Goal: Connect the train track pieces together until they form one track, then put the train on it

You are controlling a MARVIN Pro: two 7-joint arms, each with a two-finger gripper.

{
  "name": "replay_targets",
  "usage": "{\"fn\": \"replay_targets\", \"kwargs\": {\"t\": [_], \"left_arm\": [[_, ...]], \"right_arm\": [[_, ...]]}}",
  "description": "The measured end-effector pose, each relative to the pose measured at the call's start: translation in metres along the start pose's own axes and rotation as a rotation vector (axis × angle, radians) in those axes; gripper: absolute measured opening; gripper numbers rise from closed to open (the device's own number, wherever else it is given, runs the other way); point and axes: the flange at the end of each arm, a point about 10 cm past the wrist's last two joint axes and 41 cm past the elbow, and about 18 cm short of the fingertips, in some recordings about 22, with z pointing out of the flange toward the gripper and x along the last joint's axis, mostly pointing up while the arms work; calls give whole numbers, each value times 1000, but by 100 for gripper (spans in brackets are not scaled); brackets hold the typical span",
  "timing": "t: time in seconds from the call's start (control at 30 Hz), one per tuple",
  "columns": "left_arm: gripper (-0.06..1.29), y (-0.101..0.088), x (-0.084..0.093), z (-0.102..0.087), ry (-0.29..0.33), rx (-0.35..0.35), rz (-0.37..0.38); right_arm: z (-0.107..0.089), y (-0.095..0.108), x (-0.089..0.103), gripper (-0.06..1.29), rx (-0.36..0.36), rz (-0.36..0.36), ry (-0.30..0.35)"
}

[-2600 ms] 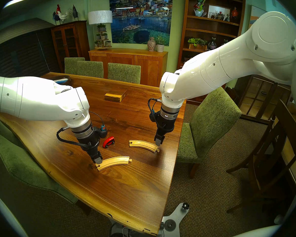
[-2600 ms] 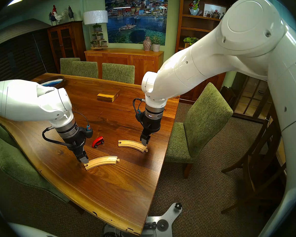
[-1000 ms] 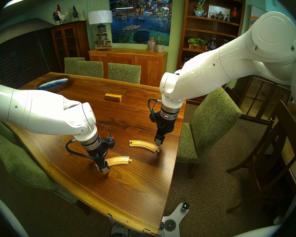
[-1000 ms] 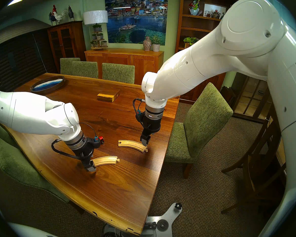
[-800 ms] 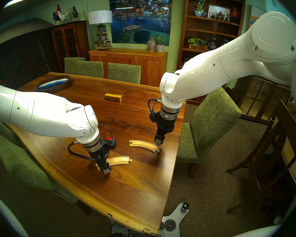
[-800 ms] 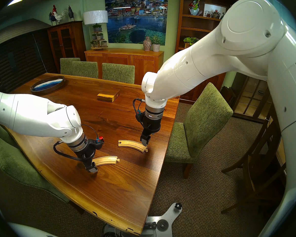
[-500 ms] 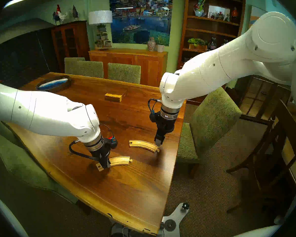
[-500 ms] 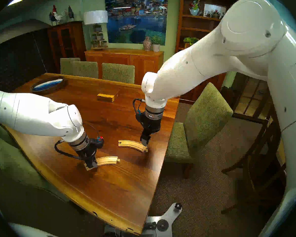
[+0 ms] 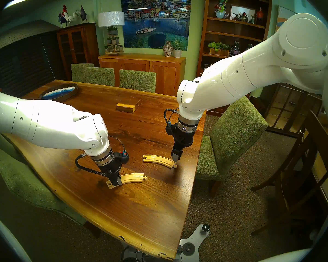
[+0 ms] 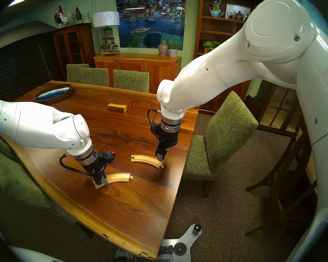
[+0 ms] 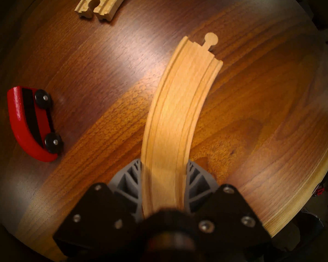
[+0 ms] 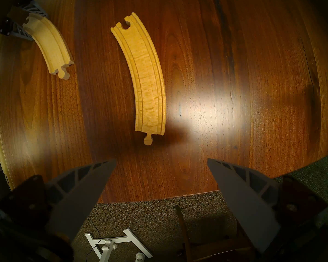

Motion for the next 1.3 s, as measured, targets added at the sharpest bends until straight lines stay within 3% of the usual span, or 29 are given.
{"fn": "replay_targets", "kwargs": {"t": [0.5,1.3], "left_arm": [[26,5,-25,-8,-14,-22,-50],[20,-15,-15,-31,-26,7,-96]], "right_arm": [[0,0,0,123,0,0,0],[0,0,0,123,0,0,-1]]}}
